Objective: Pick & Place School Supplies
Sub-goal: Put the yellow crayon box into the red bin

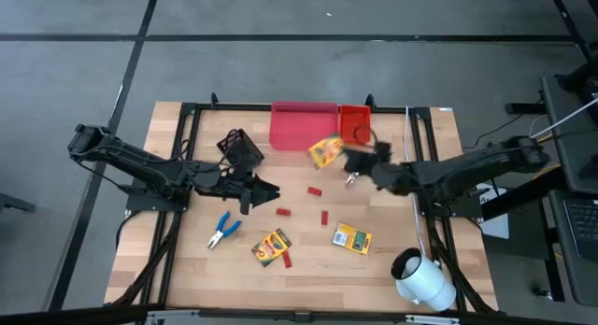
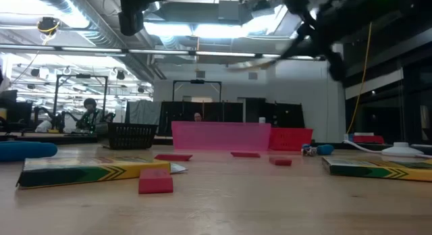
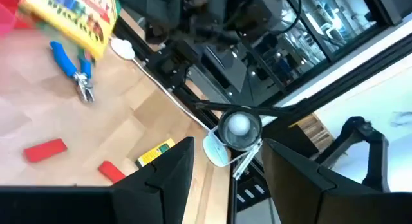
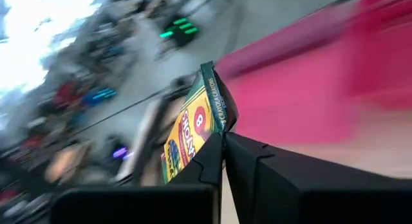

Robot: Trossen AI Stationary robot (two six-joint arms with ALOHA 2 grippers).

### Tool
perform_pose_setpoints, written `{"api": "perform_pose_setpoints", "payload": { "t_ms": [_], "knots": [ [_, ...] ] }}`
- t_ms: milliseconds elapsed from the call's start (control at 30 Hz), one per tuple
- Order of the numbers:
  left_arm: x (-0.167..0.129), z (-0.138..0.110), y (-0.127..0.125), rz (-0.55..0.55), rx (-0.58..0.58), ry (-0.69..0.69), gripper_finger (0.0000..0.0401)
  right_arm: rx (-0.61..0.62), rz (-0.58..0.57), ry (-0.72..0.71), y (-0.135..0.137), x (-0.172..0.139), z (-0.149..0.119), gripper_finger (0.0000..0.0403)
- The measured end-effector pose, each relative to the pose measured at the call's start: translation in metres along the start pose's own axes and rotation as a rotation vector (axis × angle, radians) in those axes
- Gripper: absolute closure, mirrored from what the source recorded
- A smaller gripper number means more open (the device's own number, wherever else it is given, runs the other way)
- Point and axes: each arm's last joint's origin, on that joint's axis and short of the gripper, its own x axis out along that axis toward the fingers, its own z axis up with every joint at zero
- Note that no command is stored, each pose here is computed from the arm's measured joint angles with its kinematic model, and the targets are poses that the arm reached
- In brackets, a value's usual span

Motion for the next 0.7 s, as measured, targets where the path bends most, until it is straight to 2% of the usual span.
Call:
{"api": "perform_pose_setpoints", "payload": {
  "t_ms": [100, 200, 433, 700],
  "knots": [
    [0.000, 0.001, 0.000, 0.013, 0.013, -0.018, 0.0221, 0.007, -0.118, -0.003, -0.018, -0.005, 0.024, 0.0395],
    [0.000, 0.002, 0.001, 0.020, 0.024, -0.027, 0.0221, 0.000, -0.170, 0.001, -0.027, -0.006, 0.045, 0.0395],
    [0.002, 0.008, 0.004, 0.028, 0.022, -0.056, 0.0221, -0.063, -0.316, 0.011, -0.048, 0.008, 0.074, 0.0395],
    [0.000, 0.009, 0.003, 0.023, 0.016, -0.062, 0.0221, -0.239, -0.329, 0.152, -0.063, 0.023, 0.097, 0.0395]
  ]
}}
